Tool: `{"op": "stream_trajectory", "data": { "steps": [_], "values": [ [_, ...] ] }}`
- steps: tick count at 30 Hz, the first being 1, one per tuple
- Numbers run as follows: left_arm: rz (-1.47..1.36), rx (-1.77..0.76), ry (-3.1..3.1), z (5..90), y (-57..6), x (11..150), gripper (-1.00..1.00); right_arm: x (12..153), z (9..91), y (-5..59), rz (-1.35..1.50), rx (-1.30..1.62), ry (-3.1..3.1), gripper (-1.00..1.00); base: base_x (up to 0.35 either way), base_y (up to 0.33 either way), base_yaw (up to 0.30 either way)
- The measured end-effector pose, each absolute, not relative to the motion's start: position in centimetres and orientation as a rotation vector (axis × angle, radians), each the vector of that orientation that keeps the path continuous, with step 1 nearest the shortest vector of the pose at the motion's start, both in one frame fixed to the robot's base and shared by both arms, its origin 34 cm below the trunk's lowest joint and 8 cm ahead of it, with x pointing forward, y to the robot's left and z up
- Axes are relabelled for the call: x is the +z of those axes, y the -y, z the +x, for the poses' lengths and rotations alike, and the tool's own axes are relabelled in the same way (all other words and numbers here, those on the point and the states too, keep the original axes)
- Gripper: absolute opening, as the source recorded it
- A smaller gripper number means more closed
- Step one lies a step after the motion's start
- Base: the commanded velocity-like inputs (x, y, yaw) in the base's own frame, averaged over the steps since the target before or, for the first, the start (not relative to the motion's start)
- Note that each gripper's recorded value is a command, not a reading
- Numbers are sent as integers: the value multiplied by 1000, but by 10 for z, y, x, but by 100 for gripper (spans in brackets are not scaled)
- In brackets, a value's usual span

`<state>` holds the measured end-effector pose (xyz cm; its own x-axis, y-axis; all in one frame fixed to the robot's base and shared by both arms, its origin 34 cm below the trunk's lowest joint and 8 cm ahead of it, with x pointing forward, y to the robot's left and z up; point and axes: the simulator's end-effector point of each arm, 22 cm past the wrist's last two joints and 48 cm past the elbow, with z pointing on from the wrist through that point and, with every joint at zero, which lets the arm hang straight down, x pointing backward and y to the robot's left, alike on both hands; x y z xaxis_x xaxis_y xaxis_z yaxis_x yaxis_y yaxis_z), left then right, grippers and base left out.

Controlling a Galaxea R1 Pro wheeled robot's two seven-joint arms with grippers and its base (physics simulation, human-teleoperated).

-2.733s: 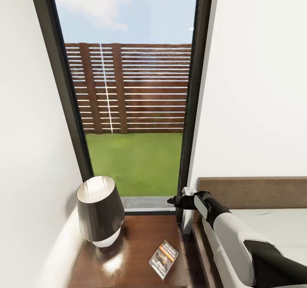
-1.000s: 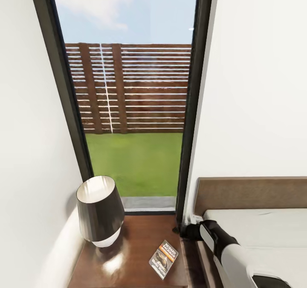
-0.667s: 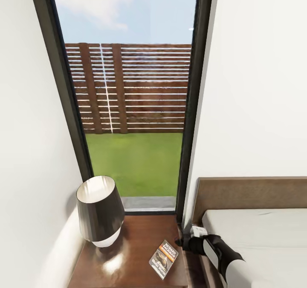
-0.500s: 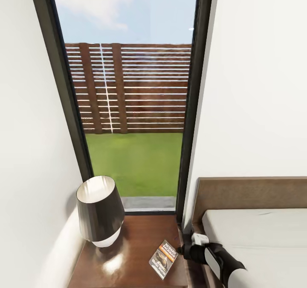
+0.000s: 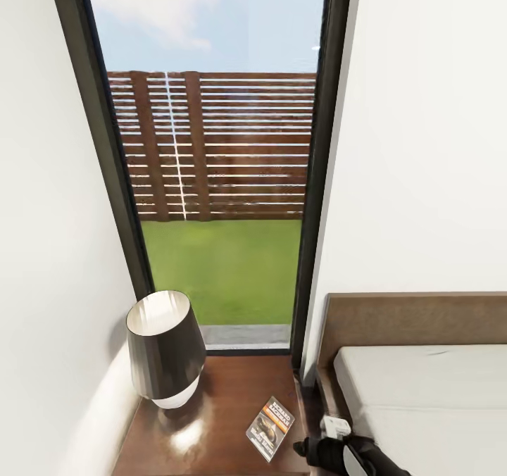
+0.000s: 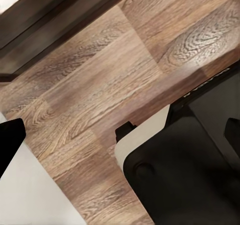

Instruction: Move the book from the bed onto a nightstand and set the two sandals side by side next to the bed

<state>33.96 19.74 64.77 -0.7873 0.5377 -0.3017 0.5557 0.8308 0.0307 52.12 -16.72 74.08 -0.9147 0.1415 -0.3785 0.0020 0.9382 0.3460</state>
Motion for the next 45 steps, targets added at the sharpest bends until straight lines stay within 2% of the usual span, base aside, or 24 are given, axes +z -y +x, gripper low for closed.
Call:
{"op": "stream_trajectory", "data": {
  "steps": [31, 45],
  "values": [
    [832, -76, -2717, 330, -211, 644, 100, 712, 480, 165, -17, 416, -2660, 100, 0, 0, 0],
    [832, -81, -2723, 327, -210, 643, 100, 709, 476, 163, -17, 421, -2669, 100, -88, 61, 0]
  ]
}}
